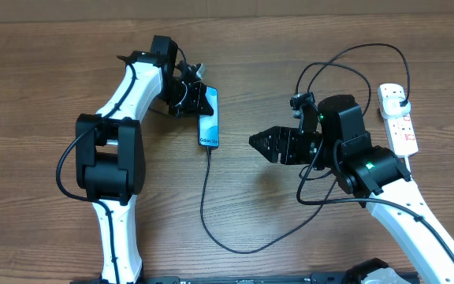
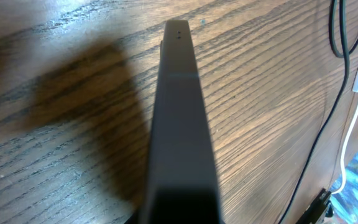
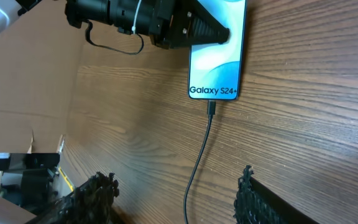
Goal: Plug charger to phone and switch on socket
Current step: 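Lower the phone flat onto the table with the left gripper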
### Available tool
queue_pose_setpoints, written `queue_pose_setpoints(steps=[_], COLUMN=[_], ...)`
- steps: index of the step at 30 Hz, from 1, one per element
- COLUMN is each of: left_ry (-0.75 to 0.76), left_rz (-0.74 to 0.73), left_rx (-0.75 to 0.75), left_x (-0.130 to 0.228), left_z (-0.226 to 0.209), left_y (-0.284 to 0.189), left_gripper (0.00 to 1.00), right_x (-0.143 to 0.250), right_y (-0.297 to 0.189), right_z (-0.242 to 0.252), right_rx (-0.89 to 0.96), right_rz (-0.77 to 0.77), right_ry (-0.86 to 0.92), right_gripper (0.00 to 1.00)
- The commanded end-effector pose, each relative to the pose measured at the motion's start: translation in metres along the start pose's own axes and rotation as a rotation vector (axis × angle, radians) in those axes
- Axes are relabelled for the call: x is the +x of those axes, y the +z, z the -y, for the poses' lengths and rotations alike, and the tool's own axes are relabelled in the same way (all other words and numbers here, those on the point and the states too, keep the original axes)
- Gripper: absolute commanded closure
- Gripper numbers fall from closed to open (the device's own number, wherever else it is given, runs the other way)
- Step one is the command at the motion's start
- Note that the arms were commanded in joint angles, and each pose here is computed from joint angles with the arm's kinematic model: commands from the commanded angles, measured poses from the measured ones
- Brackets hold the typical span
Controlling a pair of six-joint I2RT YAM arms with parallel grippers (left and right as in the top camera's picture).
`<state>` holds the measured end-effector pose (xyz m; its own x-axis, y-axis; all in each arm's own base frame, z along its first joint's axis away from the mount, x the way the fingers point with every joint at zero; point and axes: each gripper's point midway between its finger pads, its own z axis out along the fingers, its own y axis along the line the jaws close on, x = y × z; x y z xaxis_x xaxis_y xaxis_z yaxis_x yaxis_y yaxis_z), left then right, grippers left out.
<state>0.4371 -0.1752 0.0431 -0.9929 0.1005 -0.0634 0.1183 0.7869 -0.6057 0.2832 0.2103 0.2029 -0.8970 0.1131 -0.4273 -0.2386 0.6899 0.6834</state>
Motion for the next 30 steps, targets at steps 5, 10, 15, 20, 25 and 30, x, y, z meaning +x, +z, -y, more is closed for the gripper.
queue_pose_setpoints(steps=[5, 10, 15, 20, 25, 30], left_ry=[-0.035, -0.104, -0.116, -0.156, -0.179, -0.203], left_rz=[-0.025, -0.060, -0.065, -0.059, -0.063, -0.069], left_rx=[0.002, -0.007, -0.009, -0.066, -0.090, -0.089], left_x=[0.010, 0.019, 0.020, 0.020, 0.024, 0.032], left_z=[0.006, 0.005, 0.005, -0.004, -0.011, -0.021], left_y=[-0.005, -0.005, -0.005, -0.005, 0.000, 0.015], left_gripper=[0.95, 0.96, 0.96, 0.95, 0.96, 0.96], right_x=[-0.009, -0.009, -0.007, -0.004, -0.004, -0.004], right_y=[-0.006, -0.006, -0.006, -0.006, -0.006, -0.006], right_z=[-0.005, -0.005, -0.004, -0.002, -0.002, -0.002], right_rx=[-0.003, -0.003, 0.002, 0.008, 0.008, 0.009], right_rz=[0.035, 0.035, 0.026, 0.015, 0.016, 0.014], right_ry=[-0.023, -0.023, -0.017, -0.009, -0.009, -0.008], right_gripper=[0.35, 0.35, 0.35, 0.35, 0.35, 0.35])
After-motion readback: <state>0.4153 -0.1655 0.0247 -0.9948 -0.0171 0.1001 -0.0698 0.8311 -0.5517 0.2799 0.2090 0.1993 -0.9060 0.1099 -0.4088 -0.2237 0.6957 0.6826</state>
